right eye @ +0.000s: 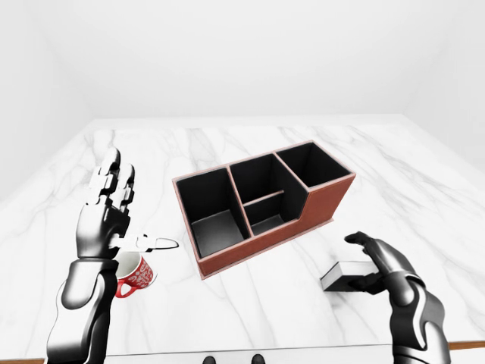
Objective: Pick up the book and place it in the back compartment of the caddy.
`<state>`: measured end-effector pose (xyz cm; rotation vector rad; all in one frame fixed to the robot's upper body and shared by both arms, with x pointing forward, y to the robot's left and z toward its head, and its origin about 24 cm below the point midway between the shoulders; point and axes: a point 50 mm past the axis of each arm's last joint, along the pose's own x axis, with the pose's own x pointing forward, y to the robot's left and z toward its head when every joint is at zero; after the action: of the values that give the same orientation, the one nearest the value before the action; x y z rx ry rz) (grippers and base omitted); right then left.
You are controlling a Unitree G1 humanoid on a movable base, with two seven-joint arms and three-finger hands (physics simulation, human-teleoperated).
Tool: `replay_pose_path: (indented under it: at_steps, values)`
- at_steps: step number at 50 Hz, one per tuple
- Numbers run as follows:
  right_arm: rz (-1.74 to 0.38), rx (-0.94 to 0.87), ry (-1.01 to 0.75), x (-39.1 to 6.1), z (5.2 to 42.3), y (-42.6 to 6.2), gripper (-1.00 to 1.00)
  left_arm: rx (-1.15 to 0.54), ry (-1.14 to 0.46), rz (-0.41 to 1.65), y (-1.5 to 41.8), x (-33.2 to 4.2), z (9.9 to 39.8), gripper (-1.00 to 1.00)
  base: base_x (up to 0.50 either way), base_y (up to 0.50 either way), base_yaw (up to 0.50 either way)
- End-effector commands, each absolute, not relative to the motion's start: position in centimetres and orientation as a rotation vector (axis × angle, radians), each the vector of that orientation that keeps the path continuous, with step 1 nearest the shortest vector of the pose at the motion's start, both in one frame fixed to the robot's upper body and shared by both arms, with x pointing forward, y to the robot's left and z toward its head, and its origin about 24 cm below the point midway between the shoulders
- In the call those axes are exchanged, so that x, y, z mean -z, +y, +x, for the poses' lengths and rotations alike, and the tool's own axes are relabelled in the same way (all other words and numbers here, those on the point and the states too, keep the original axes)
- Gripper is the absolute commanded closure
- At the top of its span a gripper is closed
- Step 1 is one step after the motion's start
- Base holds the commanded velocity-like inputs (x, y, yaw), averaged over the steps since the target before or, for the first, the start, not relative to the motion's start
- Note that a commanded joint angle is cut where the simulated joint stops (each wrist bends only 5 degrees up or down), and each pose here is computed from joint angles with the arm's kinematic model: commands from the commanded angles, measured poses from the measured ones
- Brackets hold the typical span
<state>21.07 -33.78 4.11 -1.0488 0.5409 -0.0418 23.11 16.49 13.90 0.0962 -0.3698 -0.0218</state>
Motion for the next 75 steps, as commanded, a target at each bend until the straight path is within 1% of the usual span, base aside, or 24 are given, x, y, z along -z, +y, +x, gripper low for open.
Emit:
replay_pose_path:
  at_steps: [1, 13, 20, 34, 43, 50, 60, 66, 75]
  values:
    - [-1.030, 0.026, 0.549, -3.6, 21.0, -33.6, 1.00, 0.023, -0.370, 0.096, 16.4, -13.9, 23.1, -1.00, 0.00, 0.00, 0.00]
    - [-1.031, 0.022, 0.540, -3.9, 21.1, -33.5, 1.00, 0.023, -0.373, 0.097, 16.4, -14.0, 23.1, -1.00, 0.00, 0.00, 0.00]
    - [-1.039, 0.034, 0.509, -5.0, 21.1, -33.2, 1.00, 0.021, -0.371, 0.096, 16.5, -13.9, 23.1, -1.00, 0.00, 0.00, 0.00]
    - [-1.041, 0.056, 0.434, -8.1, 20.9, -32.2, 1.00, 0.019, -0.370, 0.097, 16.5, -13.9, 23.2, -1.00, 0.00, 0.00, 0.00]
    - [-1.067, 0.055, 0.380, -10.7, 20.6, -31.2, 1.00, 0.021, -0.369, 0.098, 16.4, -13.9, 23.1, -1.00, 0.00, 0.00, 0.00]
    - [-1.101, 0.059, 0.350, -11.9, 20.7, -30.9, 1.00, 0.022, -0.363, 0.097, 16.4, -13.7, 23.2, -1.00, 0.00, 0.00, 0.00]
    - [-1.190, 0.090, 0.220, -15.1, 21.7, -29.3, 1.00, 0.024, -0.365, 0.099, 16.3, -13.8, 23.1, -1.00, 0.00, 0.00, 0.00]
    - [-1.220, 0.087, 0.179, -15.8, 22.0, -28.4, 1.00, 0.023, -0.362, 0.098, 16.3, -13.7, 23.2, -1.00, 0.00, 0.00, 0.00]
    - [-1.277, 0.109, 0.053, -18.5, 22.4, -27.0, 1.00, 0.023, -0.361, 0.098, 16.3, -13.7, 23.2, -1.00, 0.00, 0.00, 0.00]
